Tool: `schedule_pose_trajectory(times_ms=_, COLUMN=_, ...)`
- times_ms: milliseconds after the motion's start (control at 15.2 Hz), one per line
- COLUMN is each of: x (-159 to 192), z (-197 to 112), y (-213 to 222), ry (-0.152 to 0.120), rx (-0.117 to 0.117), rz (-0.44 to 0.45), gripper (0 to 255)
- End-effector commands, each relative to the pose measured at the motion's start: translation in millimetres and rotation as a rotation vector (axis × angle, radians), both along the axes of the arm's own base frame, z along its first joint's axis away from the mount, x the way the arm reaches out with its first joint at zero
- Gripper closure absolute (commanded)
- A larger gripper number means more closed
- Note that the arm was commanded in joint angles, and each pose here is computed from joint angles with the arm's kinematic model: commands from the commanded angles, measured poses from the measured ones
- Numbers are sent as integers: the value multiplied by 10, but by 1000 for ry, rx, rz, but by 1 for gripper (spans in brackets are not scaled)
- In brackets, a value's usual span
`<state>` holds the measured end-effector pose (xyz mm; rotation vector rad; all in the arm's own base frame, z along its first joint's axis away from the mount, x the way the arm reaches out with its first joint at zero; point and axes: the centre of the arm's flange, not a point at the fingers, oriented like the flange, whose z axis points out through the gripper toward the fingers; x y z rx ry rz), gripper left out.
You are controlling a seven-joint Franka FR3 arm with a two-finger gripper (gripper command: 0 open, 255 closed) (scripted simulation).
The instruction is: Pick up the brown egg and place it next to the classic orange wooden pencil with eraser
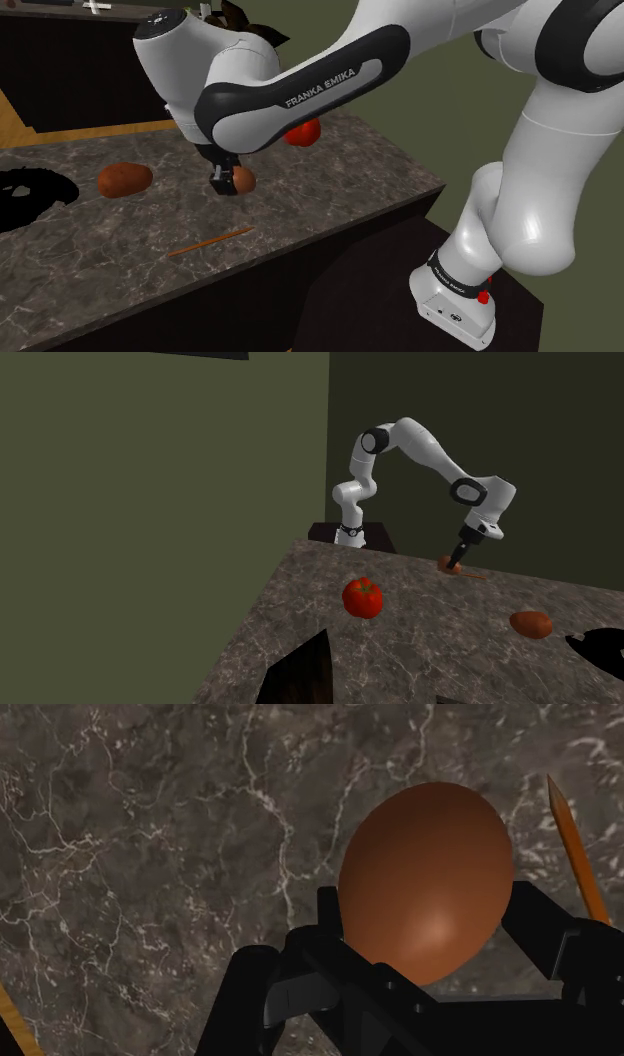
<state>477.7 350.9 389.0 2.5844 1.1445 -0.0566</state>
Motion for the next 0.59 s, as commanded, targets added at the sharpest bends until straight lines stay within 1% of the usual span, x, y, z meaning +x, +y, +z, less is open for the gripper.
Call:
schedule_pose_trajectory(times_ms=0, x=-1, z=-104, y=3, ry=-1, rx=1, rz=0, gripper=255)
schedule_pose_trajectory(times_ms=528, x=-1, z=-526, y=3, ry=-1, rx=1, rz=0, gripper=255)
